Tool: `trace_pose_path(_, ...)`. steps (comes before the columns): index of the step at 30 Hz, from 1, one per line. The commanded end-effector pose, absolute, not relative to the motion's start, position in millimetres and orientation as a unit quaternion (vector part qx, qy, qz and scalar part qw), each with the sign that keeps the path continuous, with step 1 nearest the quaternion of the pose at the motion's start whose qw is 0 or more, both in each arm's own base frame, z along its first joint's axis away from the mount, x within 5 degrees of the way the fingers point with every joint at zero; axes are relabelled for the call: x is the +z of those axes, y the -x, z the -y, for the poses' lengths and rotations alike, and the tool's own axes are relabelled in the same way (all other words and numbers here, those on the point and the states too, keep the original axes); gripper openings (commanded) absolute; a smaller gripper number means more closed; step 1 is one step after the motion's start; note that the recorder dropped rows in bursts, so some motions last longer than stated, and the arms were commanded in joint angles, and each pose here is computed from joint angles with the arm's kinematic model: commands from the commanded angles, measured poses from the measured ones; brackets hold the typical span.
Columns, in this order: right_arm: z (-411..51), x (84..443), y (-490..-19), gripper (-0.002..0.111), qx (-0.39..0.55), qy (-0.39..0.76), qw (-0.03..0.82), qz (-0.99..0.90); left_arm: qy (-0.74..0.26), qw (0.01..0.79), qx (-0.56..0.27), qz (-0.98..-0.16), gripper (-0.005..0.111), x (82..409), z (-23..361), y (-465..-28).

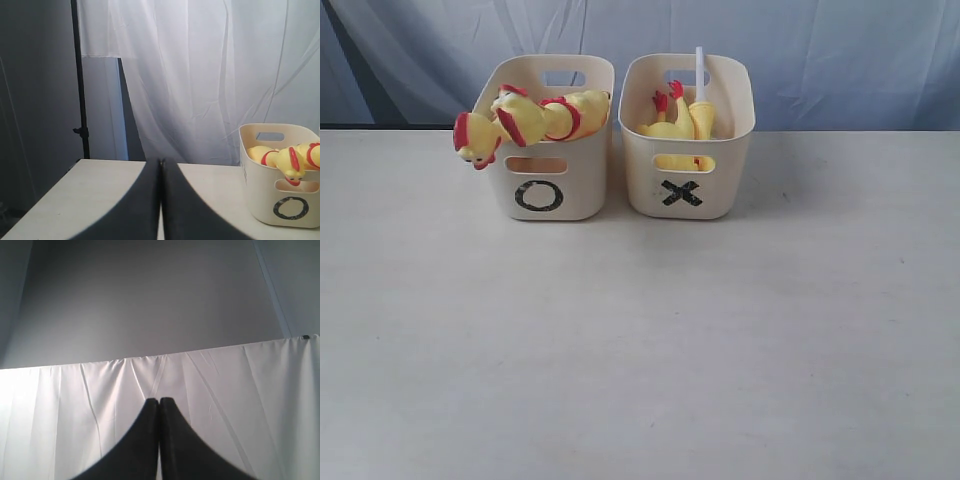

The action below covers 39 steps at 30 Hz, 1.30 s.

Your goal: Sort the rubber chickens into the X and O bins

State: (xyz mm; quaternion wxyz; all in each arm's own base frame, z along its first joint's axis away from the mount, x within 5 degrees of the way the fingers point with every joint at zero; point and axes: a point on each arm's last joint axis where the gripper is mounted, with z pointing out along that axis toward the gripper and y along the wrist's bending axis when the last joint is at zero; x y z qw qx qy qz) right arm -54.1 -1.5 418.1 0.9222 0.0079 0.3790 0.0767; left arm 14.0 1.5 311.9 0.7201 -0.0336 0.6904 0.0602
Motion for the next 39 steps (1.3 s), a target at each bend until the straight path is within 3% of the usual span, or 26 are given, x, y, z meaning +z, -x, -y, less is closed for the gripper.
trace_pose_path(1, 0.9, 417.8, 54.9, -0.001, 0.076, -0.007, 0.924, -0.375, 0.035, 0.722, 0.06, -0.689, 0.0, 310.9, -1.7, -14.2)
trace_pose_path(12, 0.7, 416.0, 52.9, -0.001, 0.078, -0.007, 0.923, -0.378, 0.035, 0.722, 0.06, -0.689, 0.0, 310.9, -1.7, -14.2)
trace_pose_path(17, -0.1, 396.5, 33.0, -0.001, 0.113, -0.026, 0.903, -0.413, 0.035, 0.722, 0.06, -0.689, 0.0, 310.9, -1.7, -14.2)
trace_pose_path(28, -2.7, 301.9, -30.1, -0.001, 0.118, -0.047, 0.821, -0.556, 0.036, 0.723, 0.059, -0.687, 0.0, 310.1, -1.7, -15.0)
trace_pose_path(35, -3.4, 218.7, -55.3, -0.001, 0.125, -0.075, 0.741, -0.655, 0.035, 0.743, 0.061, -0.665, 0.0, 285.4, -4.2, -32.3)
trace_pose_path(39, -3.3, 216.2, -55.7, -0.001, 0.127, -0.078, 0.738, -0.659, 0.036, 0.739, 0.06, -0.67, 0.0, 276.2, -4.8, -36.3)
